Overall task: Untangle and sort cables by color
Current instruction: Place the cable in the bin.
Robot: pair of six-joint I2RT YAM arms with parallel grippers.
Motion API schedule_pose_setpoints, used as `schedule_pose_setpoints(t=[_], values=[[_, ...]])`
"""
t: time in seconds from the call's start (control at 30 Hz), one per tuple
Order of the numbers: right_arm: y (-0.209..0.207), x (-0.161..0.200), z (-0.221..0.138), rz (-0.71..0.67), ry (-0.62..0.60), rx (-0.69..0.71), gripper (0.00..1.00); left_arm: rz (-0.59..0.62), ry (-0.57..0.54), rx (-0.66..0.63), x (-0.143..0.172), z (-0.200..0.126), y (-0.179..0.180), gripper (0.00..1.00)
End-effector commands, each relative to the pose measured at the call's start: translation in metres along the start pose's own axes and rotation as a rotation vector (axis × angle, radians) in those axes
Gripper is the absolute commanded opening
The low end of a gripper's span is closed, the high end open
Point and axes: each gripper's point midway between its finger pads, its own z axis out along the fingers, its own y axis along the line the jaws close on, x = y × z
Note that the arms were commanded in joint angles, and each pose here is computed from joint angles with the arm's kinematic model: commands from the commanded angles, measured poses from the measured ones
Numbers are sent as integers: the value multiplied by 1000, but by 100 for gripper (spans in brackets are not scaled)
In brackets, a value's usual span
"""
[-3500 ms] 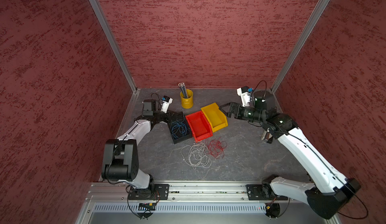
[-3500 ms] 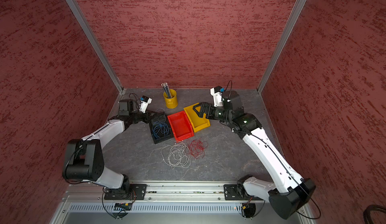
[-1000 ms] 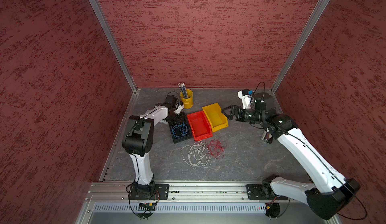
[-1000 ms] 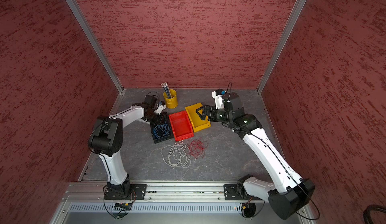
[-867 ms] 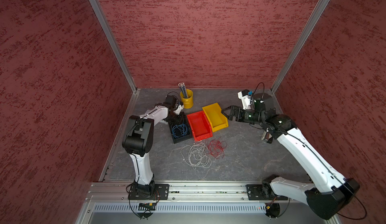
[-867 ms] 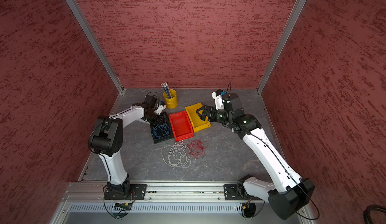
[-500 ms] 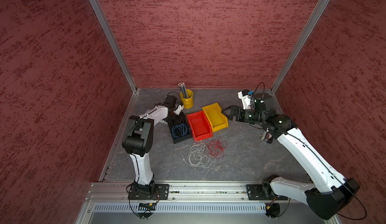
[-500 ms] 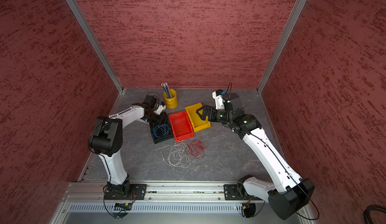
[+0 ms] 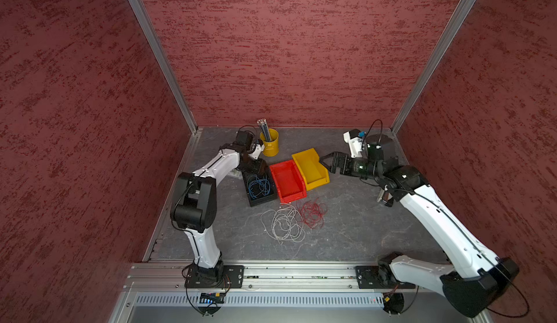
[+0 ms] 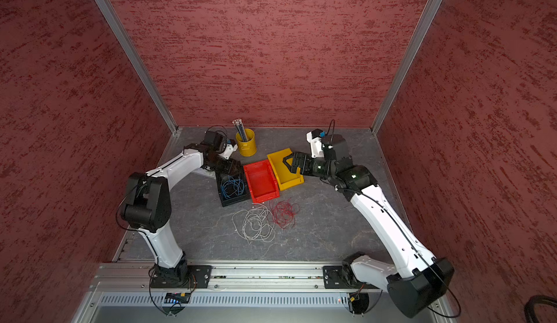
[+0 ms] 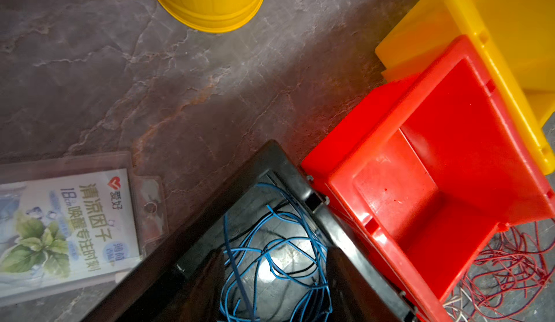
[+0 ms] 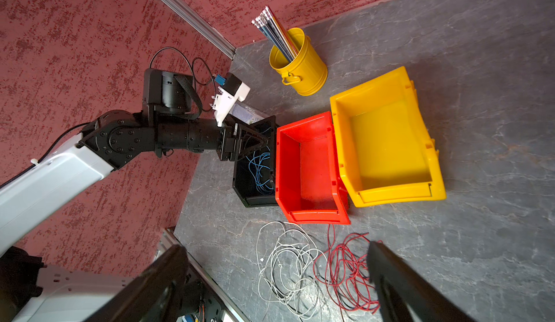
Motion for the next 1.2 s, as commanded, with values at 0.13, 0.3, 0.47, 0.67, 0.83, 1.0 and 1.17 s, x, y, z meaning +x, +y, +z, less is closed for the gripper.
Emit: schedule_pose_setpoints(t=[0.13,0.3,0.47,0.67,0.83,1.0,1.17], values=[[5,-3,-7,4,-30,-32,99,12,-19,-5,-5,-24,-6,66],[5,-2,-9,7,-35,-34,98,29,-41,-13,-8,-36,-8,72],[4,-1,-8,20,-37,-37,99,32,-58,-4,-11,-51,-13,81],[4,0,-7,32,-38,-44,98,7,-80,3,-9,-72,-9,97],[5,1,-6,31,-36,-53,98,-43,-173,154,-22,-101,-33,100],[7,2,-2,37,-29,-77,91,-136,-239,405,-30,-113,-66,100],[11,2,1,30,-11,-102,77,-180,-163,440,-20,-87,-63,100]])
